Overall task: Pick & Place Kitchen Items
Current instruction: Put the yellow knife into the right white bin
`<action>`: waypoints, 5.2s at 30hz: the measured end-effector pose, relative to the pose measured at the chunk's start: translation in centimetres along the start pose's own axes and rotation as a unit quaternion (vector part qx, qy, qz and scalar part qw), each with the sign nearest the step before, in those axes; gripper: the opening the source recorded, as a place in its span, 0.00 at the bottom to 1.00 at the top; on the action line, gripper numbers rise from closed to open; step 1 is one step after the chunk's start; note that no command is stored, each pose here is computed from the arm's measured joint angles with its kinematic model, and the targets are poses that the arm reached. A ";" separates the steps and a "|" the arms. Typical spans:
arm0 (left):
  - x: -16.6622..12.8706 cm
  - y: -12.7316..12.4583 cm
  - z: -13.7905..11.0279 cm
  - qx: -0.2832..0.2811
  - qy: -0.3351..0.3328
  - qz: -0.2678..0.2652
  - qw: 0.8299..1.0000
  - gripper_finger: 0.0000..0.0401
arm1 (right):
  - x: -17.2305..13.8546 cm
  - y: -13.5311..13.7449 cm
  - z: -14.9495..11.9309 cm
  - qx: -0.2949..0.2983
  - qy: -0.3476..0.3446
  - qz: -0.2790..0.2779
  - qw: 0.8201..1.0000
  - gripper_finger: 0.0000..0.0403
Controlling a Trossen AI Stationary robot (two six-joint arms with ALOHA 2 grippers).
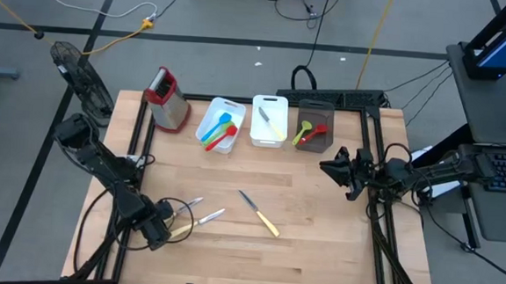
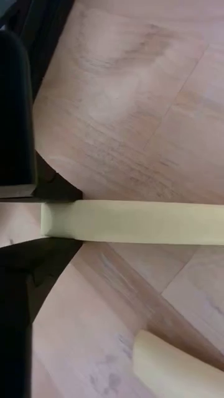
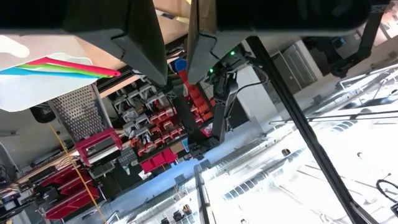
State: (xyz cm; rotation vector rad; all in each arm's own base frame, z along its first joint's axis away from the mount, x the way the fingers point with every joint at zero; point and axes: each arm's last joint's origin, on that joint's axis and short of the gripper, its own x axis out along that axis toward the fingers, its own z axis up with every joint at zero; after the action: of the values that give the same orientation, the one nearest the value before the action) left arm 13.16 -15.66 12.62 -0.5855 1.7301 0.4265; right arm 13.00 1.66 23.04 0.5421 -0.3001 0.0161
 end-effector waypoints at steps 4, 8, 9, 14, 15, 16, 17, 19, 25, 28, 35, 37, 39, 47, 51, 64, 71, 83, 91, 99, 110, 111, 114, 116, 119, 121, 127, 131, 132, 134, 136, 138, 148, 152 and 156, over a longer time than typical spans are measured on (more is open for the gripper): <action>0.0 0.0 0.2 0.000 0.000 -0.003 1.000 0.14 | 0.0 0.0 0.0 0.000 0.000 0.000 1.000 0.13; -0.3 -0.3 0.3 0.020 -0.011 -0.009 1.000 0.14 | 0.0 0.0 0.0 0.000 0.000 0.000 1.000 0.13; -0.6 -0.4 0.3 0.025 -0.018 -0.012 0.999 0.14 | 0.0 0.0 0.0 0.000 0.000 0.000 1.000 0.13; -2.2 0.1 0.4 0.023 -0.085 -0.020 0.996 0.14 | 0.0 0.0 0.0 0.000 0.000 0.000 1.000 0.13; -2.5 0.1 0.4 0.017 -0.097 -0.028 0.995 0.14 | 0.0 0.0 0.0 0.000 0.000 0.000 1.000 0.13; -2.8 0.1 0.4 0.016 -0.107 -0.037 0.993 0.14 | 0.0 0.0 0.0 0.000 0.000 0.000 1.000 0.13; -3.2 0.2 0.3 0.015 -0.111 -0.047 0.993 0.14 | 0.0 0.0 0.0 0.000 0.000 0.000 1.000 0.13; -3.9 0.5 0.3 0.009 -0.124 -0.064 0.990 0.14 | 0.0 0.0 0.0 0.000 0.000 0.000 1.000 0.13; -6.1 0.9 1.0 -0.014 -0.163 -0.131 0.978 0.14 | 0.0 0.0 0.0 0.001 -0.002 0.001 1.000 0.13; -7.2 0.9 1.6 -0.024 -0.186 -0.179 0.966 0.14 | 0.0 0.0 0.1 0.001 -0.003 0.002 1.000 0.13; -9.7 0.2 3.8 -0.041 -0.235 -0.295 0.925 0.14 | 0.0 0.0 0.1 0.001 -0.003 0.002 1.000 0.13; -10.4 -0.2 4.6 -0.048 -0.251 -0.333 0.907 0.14 | 0.0 0.0 0.1 0.001 -0.003 0.002 1.000 0.13; -11.1 -0.4 5.4 -0.054 -0.268 -0.368 0.889 0.14 | 0.0 0.0 0.1 0.001 -0.003 0.002 1.000 0.13; -14.2 -0.1 8.6 -0.098 -0.327 -0.478 0.809 0.14 | 0.0 0.0 0.1 0.001 -0.004 0.002 1.000 0.13; -15.0 0.4 10.7 -0.112 -0.331 -0.509 0.786 0.14 | 0.0 0.0 0.1 0.000 -0.003 0.002 1.000 0.13; -18.4 -0.1 17.5 -0.069 -0.330 -0.546 0.767 0.14 | 0.0 0.0 0.1 -0.041 -0.004 -0.001 0.999 0.13; -21.8 -1.7 22.4 -0.066 -0.350 -0.536 0.765 0.14 | 0.0 0.0 0.1 -0.042 -0.005 0.000 0.999 0.13; -22.6 -1.2 31.2 -0.212 -0.337 -0.551 0.733 0.14 | 0.0 0.1 0.2 0.031 -0.011 0.006 0.999 0.13; -20.2 2.3 32.5 -0.347 -0.242 -0.487 0.764 0.14 | 0.0 0.2 0.3 0.044 -0.016 0.008 0.999 0.13; -20.5 5.0 33.4 -0.421 -0.169 -0.518 0.725 0.14 | 0.0 0.2 0.3 0.044 -0.016 0.009 0.999 0.13; -21.1 9.3 34.7 -0.502 -0.139 -0.537 0.663 0.14 | 0.0 0.2 0.3 0.044 -0.016 0.009 0.999 0.13; -21.3 9.3 34.7 -0.503 -0.139 -0.540 0.661 0.14 | 0.0 0.2 0.3 0.043 -0.015 0.008 0.999 0.13; -21.5 8.7 35.0 -0.495 -0.136 -0.544 0.665 0.14 | 0.0 0.2 0.3 0.043 -0.015 0.008 0.999 0.13; -21.3 8.4 35.3 -0.494 -0.125 -0.537 0.672 0.14 | 0.0 0.2 0.3 0.042 -0.015 0.008 0.999 0.13; -21.5 7.6 36.8 -0.476 -0.117 -0.548 0.678 0.14 | 0.0 0.1 0.2 0.034 -0.012 0.006 0.999 0.13; -21.3 7.1 37.9 -0.456 -0.099 -0.553 0.690 0.14 | 0.0 0.1 0.2 0.029 -0.011 0.005 1.000 0.13; -20.0 7.3 40.6 -0.445 -0.083 -0.551 0.701 0.14 | 0.0 0.1 0.2 0.049 -0.011 0.006 0.999 0.13; -20.8 7.8 40.2 -0.443 -0.086 -0.544 0.708 0.14 | 0.0 0.1 0.2 0.055 -0.011 0.006 0.998 0.13; -20.6 7.9 40.1 -0.449 -0.082 -0.536 0.710 0.14 | 0.0 0.1 0.2 0.054 -0.011 0.006 0.998 0.13; -20.3 8.4 40.1 -0.461 -0.080 -0.523 0.712 0.14 | 0.0 0.1 0.2 0.055 -0.011 0.006 0.998 0.13; -20.1 9.0 40.1 -0.471 -0.079 -0.512 0.714 0.14 | 0.0 0.1 0.2 0.055 -0.011 0.006 0.998 0.13; -20.0 9.5 40.2 -0.479 -0.080 -0.507 0.712 0.14 | 0.0 0.1 0.2 0.055 -0.011 0.006 0.998 0.13; -20.0 11.6 40.6 -0.509 -0.103 -0.495 0.696 0.20 | 0.0 0.1 0.3 0.056 -0.014 0.008 0.998 0.13; -19.7 11.6 40.4 -0.515 -0.096 -0.485 0.700 0.31 | 0.0 0.1 0.3 0.057 -0.015 0.008 0.998 0.13; -19.6 11.7 40.3 -0.512 -0.101 -0.475 0.709 0.39 | 0.0 0.1 0.3 0.057 -0.014 0.008 0.998 0.13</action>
State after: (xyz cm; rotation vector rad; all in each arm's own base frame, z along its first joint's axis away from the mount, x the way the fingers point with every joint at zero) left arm 41.40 19.84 21.95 -2.0146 0.6262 0.6313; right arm 12.93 1.63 23.35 0.6527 -0.3332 0.0410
